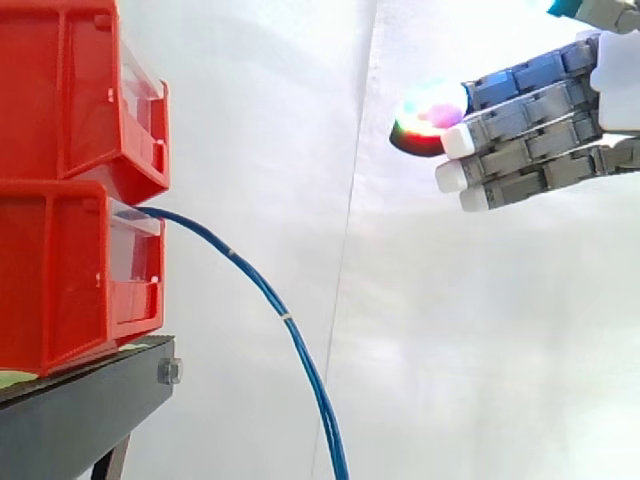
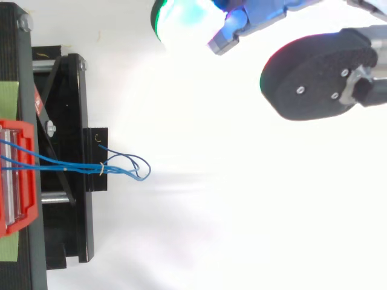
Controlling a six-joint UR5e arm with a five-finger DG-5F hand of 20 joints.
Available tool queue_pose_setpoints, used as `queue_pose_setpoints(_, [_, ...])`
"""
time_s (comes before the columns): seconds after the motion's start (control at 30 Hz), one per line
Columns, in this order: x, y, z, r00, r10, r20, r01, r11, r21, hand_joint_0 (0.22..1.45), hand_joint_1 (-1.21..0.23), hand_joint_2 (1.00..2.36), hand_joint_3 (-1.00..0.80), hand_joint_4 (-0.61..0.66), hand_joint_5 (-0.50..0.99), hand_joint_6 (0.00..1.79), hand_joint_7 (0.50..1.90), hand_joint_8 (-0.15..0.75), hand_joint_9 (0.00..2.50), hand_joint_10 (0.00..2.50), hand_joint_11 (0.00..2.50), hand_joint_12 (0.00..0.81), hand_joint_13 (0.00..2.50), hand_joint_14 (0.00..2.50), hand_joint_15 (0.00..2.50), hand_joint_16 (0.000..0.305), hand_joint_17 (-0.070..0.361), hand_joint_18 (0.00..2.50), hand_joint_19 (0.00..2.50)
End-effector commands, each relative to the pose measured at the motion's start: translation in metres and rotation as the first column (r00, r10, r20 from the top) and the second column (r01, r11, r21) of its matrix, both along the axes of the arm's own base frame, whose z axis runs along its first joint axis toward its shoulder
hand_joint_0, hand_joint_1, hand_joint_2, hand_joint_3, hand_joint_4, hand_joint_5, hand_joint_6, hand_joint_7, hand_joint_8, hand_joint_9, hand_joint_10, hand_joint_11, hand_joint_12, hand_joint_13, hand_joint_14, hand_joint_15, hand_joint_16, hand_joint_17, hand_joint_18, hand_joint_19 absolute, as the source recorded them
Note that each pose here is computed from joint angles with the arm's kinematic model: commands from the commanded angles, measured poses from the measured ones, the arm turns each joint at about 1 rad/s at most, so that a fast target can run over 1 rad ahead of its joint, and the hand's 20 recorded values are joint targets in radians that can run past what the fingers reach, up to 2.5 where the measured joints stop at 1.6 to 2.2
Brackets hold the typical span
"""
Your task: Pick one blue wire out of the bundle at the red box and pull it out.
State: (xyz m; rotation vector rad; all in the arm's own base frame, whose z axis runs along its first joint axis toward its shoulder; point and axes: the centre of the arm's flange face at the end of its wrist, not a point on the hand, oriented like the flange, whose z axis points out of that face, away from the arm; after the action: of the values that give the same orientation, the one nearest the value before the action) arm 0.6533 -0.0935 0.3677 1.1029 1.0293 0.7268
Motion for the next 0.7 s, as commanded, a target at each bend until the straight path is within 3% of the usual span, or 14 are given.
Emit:
queue_pose_setpoints(0.0, [0.004,0.006,-0.005,0.9999,-0.008,0.008,0.008,1.0000,0.002,0.52,-0.48,1.00,-0.47,0.38,-0.16,0.50,0.81,0.343,0.79,0.01,0.29,0.416,0.62,0.01,0.25,0.055,0.124,0.44,0.25])
queue_pose_setpoints(0.23, [0.013,0.016,-0.015,0.9995,-0.013,0.029,0.013,0.9999,0.004,0.52,-0.48,1.00,-0.47,0.38,-0.16,0.50,0.81,0.341,0.79,0.01,0.30,0.415,0.63,0.01,0.26,0.055,0.124,0.44,0.24])
queue_pose_setpoints(0.4, [0.017,0.016,-0.024,0.9996,-0.013,0.026,0.013,0.9999,0.000,0.52,-0.48,1.00,-0.47,0.38,-0.16,0.50,0.81,0.339,0.79,0.01,0.30,0.414,0.63,0.01,0.26,0.055,0.124,0.44,0.25])
queue_pose_setpoints(0.5, [0.017,0.017,-0.023,0.9998,-0.009,0.020,0.010,0.9998,-0.019,0.52,-0.48,1.00,-0.47,0.38,-0.16,0.50,0.82,0.339,0.79,0.01,0.30,0.416,0.63,0.01,0.26,0.055,0.124,0.45,0.26])
queue_pose_setpoints(0.53, [0.017,0.015,-0.022,0.9998,-0.016,0.013,0.017,0.9986,-0.050,0.52,-0.48,1.00,-0.47,0.38,-0.16,0.50,0.81,0.339,0.79,0.01,0.30,0.416,0.63,0.01,0.26,0.055,0.124,0.45,0.26])
queue_pose_setpoints(0.67, [0.023,0.015,-0.034,0.9997,-0.026,-0.002,0.026,0.9952,-0.094,0.52,-0.48,1.00,-0.47,0.38,-0.16,0.50,0.81,0.339,0.79,0.01,0.30,0.415,0.64,0.01,0.26,0.055,0.125,0.46,0.26])
